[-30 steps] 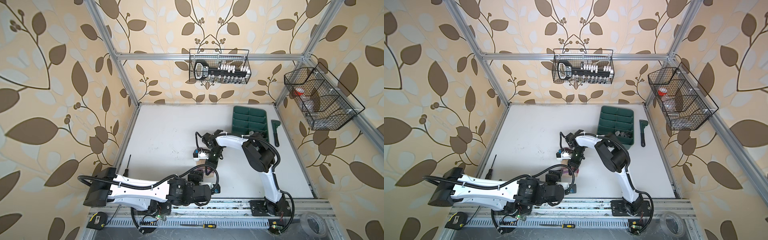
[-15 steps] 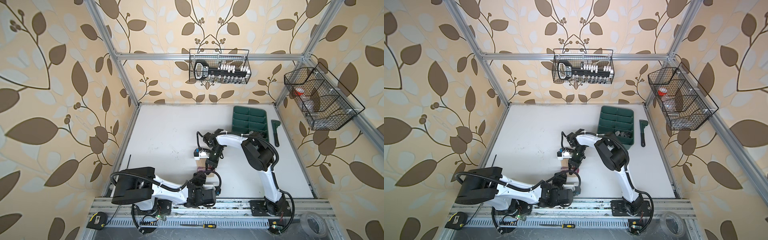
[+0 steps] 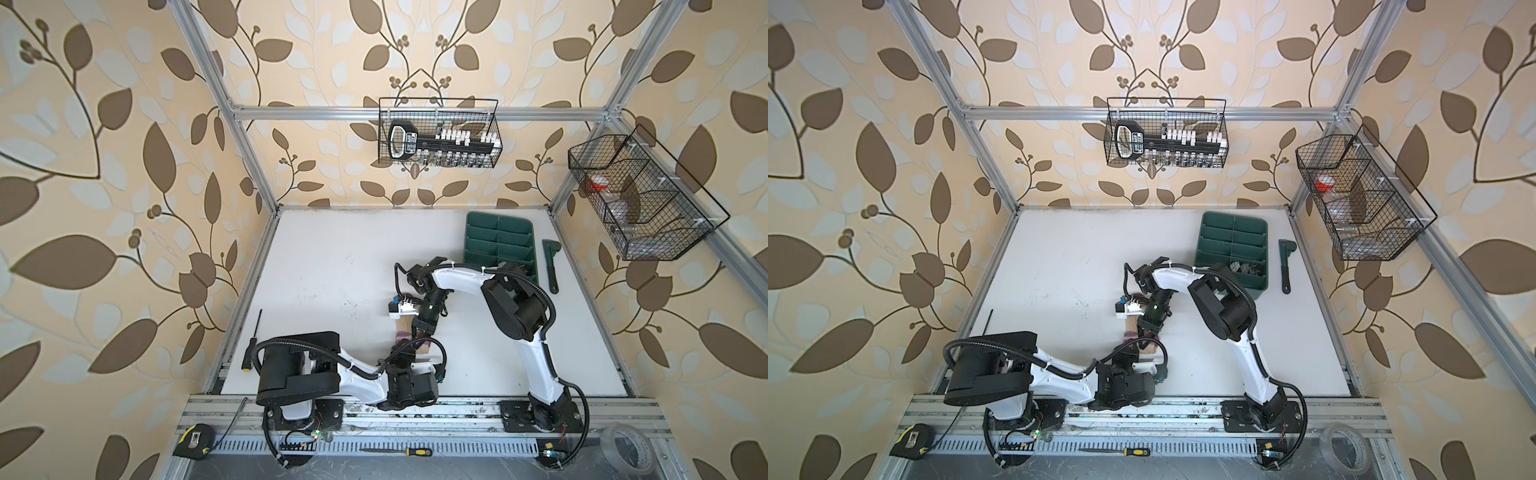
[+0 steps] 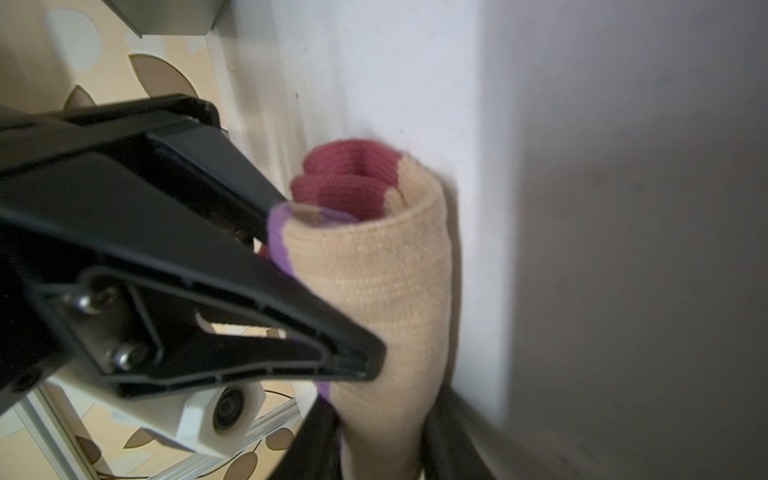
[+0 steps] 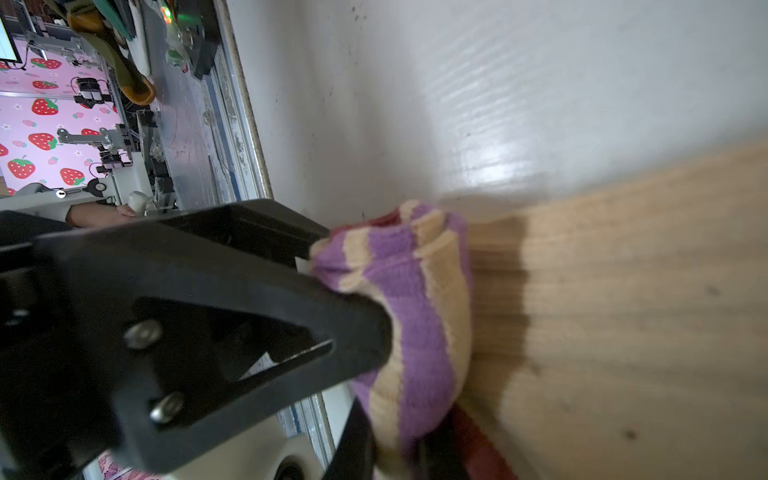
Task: Roll the socks
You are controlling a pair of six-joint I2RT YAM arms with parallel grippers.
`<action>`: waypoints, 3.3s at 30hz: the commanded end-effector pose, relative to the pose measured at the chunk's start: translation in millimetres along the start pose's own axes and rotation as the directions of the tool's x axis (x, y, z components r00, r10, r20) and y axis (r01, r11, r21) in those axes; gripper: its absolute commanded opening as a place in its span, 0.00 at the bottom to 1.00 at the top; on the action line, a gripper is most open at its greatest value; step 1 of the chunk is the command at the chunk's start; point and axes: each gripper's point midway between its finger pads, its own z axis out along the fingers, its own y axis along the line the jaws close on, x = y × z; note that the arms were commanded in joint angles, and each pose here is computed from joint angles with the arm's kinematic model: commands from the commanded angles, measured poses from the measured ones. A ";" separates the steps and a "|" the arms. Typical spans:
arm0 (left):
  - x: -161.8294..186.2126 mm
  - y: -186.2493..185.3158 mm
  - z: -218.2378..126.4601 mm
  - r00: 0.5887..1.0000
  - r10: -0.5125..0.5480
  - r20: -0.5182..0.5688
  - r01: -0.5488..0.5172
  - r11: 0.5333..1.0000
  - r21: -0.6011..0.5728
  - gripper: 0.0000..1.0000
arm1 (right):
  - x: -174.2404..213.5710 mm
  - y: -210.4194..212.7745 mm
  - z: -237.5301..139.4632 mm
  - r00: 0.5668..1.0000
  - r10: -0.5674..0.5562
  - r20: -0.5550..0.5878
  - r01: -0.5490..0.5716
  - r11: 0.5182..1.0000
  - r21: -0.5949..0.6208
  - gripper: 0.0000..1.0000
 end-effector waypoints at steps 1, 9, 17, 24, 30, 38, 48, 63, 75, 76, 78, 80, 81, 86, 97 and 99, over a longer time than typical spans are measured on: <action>-6.2 -17.1 5.6 1.000 0.004 0.027 -0.006 0.996 0.085 0.18 | 6.6 -11.6 12.6 0.999 -0.013 -0.046 0.013 1.000 0.011 0.00; -8.0 -22.0 0.9 0.999 -0.008 0.040 0.001 0.986 0.164 0.00 | 6.0 -16.1 -1.8 0.999 -0.033 -0.033 0.037 0.993 0.111 0.20; -10.9 -29.4 -6.8 0.997 -0.030 0.067 0.013 0.970 0.241 0.00 | 3.7 -11.1 -50.2 0.991 -0.110 0.078 0.085 0.958 0.276 0.70; -15.0 -39.6 -15.9 0.995 -0.031 0.099 -0.003 0.944 0.331 0.00 | 8.8 -34.7 -160.8 0.935 -0.090 0.342 -0.121 0.828 0.547 0.71; -29.8 -41.5 -42.1 0.976 -0.068 0.208 -0.036 0.888 0.458 0.00 | 50.4 -14.2 -292.8 0.732 -0.195 0.652 -0.409 0.639 0.651 0.72; -77.4 -56.2 -62.4 0.925 -0.099 0.368 -0.147 0.799 0.584 0.00 | 101.4 40.6 -332.1 0.599 -0.396 0.696 -0.526 0.461 0.715 0.91; -70.2 -59.7 -65.0 0.955 -0.229 0.189 -0.016 0.597 0.802 0.00 | 148.9 55.2 -350.3 0.547 -0.443 0.711 -0.685 0.251 0.684 0.90; -80.2 -49.8 -45.4 0.877 -0.415 -0.244 0.347 0.193 0.918 0.00 | 169.3 84.6 -322.4 0.654 -0.643 0.399 -0.517 0.005 0.856 0.85; -82.9 -28.8 -14.9 0.673 -0.476 -0.566 0.549 -0.190 0.814 0.00 | 156.5 107.7 -174.6 0.629 -0.738 -0.246 0.287 -0.073 0.955 0.79; -84.1 -26.3 -13.7 0.661 -0.483 -0.574 0.548 -0.211 0.809 0.00 | 159.9 104.7 -161.2 0.627 -0.728 -0.278 0.346 -0.060 0.936 0.78; -86.0 -23.6 -12.5 0.645 -0.493 -0.584 0.545 -0.238 0.804 0.00 | 165.3 96.9 -139.0 0.627 -0.702 -0.337 0.441 -0.037 0.897 0.78; -87.5 -22.4 -11.2 0.630 -0.497 -0.597 0.547 -0.263 0.795 0.00 | 166.1 90.6 -116.3 0.600 -0.685 -0.414 0.536 -0.041 0.843 0.78; -88.2 -21.6 -10.3 0.625 -0.499 -0.600 0.547 -0.268 0.793 0.00 | 164.7 88.1 -108.3 0.585 -0.677 -0.446 0.568 -0.050 0.822 0.78; -86.4 -21.5 -8.6 0.613 -0.502 -0.610 0.555 -0.274 0.785 0.00 | 140.4 77.4 -70.2 0.541 -0.661 -0.520 0.654 -0.059 0.755 0.80; -85.9 -18.6 -8.2 0.610 -0.520 -0.599 0.548 -0.269 0.792 0.00 | 103.4 27.6 -44.1 0.639 -0.648 -0.415 0.570 0.035 0.821 0.77; -86.4 -18.6 -8.2 0.608 -0.522 -0.598 0.546 -0.272 0.792 0.00 | 102.0 20.5 -44.6 0.652 -0.641 -0.405 0.562 0.051 0.825 0.77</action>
